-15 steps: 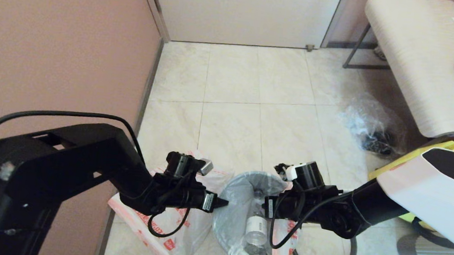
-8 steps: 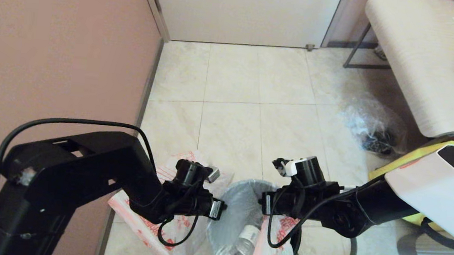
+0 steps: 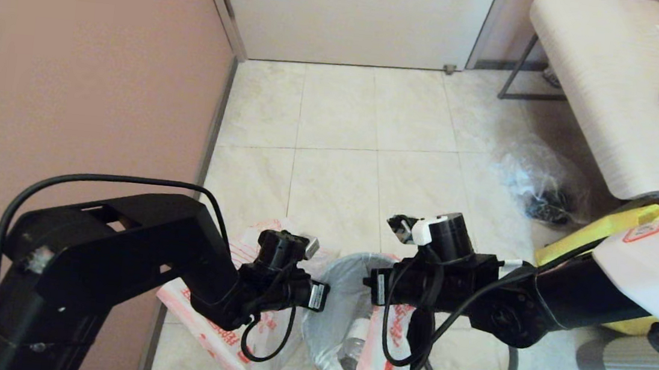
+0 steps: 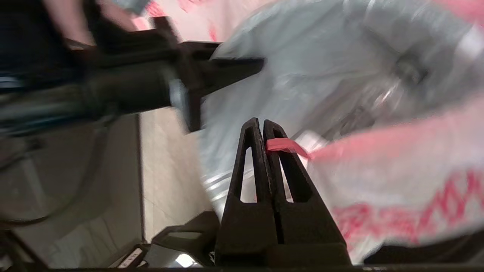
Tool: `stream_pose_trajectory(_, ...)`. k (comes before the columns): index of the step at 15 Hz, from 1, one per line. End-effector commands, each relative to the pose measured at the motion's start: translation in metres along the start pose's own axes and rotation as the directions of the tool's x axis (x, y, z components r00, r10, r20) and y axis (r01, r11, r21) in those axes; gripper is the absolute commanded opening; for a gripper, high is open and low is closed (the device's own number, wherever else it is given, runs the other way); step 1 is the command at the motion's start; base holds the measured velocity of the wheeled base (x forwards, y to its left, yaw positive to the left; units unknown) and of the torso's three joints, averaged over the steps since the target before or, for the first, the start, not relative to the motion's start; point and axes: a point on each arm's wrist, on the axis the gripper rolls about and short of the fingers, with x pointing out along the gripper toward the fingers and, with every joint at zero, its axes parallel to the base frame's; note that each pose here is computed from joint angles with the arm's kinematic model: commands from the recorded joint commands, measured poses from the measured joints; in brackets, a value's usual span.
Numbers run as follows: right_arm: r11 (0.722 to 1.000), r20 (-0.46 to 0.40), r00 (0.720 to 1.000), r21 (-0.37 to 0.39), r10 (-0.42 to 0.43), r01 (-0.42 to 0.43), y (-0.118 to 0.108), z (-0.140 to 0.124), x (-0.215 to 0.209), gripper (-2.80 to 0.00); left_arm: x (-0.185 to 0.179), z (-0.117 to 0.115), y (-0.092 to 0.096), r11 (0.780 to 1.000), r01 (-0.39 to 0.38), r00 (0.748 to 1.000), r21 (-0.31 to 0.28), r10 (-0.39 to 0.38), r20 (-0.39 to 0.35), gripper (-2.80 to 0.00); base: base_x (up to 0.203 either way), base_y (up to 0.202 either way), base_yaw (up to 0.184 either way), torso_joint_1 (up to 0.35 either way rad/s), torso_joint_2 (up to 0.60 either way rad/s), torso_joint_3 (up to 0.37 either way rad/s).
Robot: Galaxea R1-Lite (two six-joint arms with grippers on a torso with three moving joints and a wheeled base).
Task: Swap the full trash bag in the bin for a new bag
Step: Place the trash bag on the floor
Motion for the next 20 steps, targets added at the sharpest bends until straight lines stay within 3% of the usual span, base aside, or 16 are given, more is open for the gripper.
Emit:
stream_pose_trajectory(1, 0.999, 0.045, 0.999, -0.023, 0.03, -0.029, 0.012, 0.011, -0.014, -2.8, -0.002, 0.007, -0.005, 0.999, -0.02, 0.998, -0.042, 0.023, 0.058, -2.8, 0.0, 0.0, 0.0, 0.0, 0.0, 0.0)
stream_pose_trajectory(4, 0.996, 0.082, 0.994, -0.059, 0.066, -0.061, 0.027, 0.019, -0.03, -2.8, -0.004, 0.011, -0.005, 0.997, -0.062, 0.994, -0.05, 0.066, 0.086, -2.8, 0.0, 0.0, 0.0, 0.0, 0.0, 0.0)
stream_pose_trajectory(8, 0.994, 0.101, 0.991, -0.078, 0.089, -0.081, 0.037, 0.023, -0.04, -2.8, -0.002, 0.01, -0.002, 0.996, -0.067, 0.994, -0.054, 0.071, 0.084, -2.8, 0.0, 0.0, 0.0, 0.0, 0.0, 0.0)
stream_pose_trajectory(14, 0.979, 0.118, 0.978, -0.125, 0.174, -0.159, 0.072, 0.026, -0.072, -2.8, 0.002, 0.01, 0.005, 0.995, -0.081, 0.993, -0.063, 0.086, 0.085, -2.8, 0.0, 0.0, 0.0, 0.0, 0.0, 0.0)
stream_pose_trajectory(18, 0.98, 0.107, 0.979, -0.121, 0.172, -0.159, 0.072, 0.024, -0.072, -2.8, 0.004, 0.007, 0.007, 0.995, -0.086, 0.993, -0.059, 0.09, 0.078, -2.8, 0.0, 0.0, 0.0, 0.0, 0.0, 0.0)
stream_pose_trajectory(19, 0.98, 0.104, 0.98, -0.121, 0.172, -0.159, 0.073, 0.023, -0.071, -2.8, 0.004, 0.007, 0.007, 0.995, -0.086, 0.993, -0.058, 0.09, 0.078, 0.0, 0.0, 0.0, 0.0, 0.0, 0.0, 0.0)
stream_pose_trajectory(20, 0.98, 0.103, 0.98, -0.12, 0.171, -0.158, 0.072, 0.023, -0.07, -2.8, 0.004, 0.008, 0.006, 0.995, -0.086, 0.993, -0.057, 0.09, 0.078, 0.0, 0.0, 0.0, 0.0, 0.0, 0.0, 0.0)
